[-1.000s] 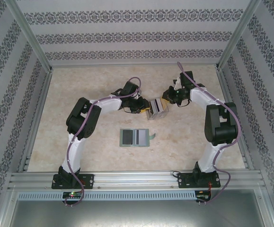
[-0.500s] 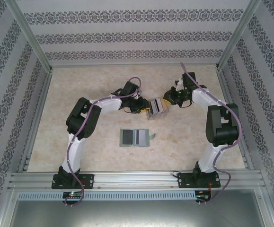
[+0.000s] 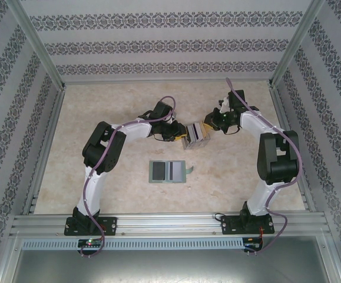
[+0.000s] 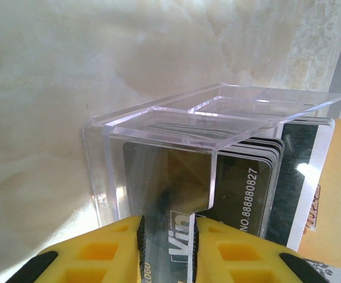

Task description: Put the credit cards into the card holder

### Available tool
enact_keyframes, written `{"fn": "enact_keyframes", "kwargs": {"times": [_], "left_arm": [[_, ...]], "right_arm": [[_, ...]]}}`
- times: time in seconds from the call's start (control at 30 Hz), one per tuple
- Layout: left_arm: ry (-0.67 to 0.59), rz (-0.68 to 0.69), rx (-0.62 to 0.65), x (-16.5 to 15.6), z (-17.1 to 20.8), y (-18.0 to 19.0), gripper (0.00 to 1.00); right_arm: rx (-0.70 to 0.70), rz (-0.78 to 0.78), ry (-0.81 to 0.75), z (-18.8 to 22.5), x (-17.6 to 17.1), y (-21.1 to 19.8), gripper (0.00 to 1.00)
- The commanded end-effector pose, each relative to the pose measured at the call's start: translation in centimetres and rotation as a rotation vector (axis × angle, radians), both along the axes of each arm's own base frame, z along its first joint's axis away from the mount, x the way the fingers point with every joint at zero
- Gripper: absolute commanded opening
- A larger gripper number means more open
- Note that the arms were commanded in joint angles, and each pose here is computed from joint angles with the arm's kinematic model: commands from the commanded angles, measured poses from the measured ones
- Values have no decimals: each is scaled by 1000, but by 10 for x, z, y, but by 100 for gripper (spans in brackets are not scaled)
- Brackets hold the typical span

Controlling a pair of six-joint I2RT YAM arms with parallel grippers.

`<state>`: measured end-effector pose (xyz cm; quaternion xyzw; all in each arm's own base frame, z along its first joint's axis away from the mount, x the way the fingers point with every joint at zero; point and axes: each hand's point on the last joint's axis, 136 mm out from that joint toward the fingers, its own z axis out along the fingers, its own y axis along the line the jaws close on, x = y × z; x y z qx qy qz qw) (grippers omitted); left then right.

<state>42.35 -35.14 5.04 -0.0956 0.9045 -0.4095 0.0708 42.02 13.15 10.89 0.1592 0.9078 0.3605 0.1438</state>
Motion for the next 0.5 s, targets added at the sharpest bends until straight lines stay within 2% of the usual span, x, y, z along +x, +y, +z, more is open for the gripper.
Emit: {"fn": "enact_keyframes", "kwargs": {"times": [0.0, 0.13, 0.23, 0.37, 0.47], "left_arm": [[43, -11, 37, -9, -20, 5, 27], [45, -12, 38, -10, -20, 5, 27], [40, -13, 39, -9, -19, 5, 27], [35, -18, 40, -9, -16, 5, 27], [30, -18, 45, -9, -15, 6, 27]], "right_arm": [[14, 2, -20, 13, -4, -1, 10], [-4, -5, -16, 11, -6, -4, 3], [-30, -11, -14, 9, -7, -7, 3], [-134, -35, -28, 7, -7, -23, 3], [-192, -51, -87, 20, -6, -32, 3]]}}
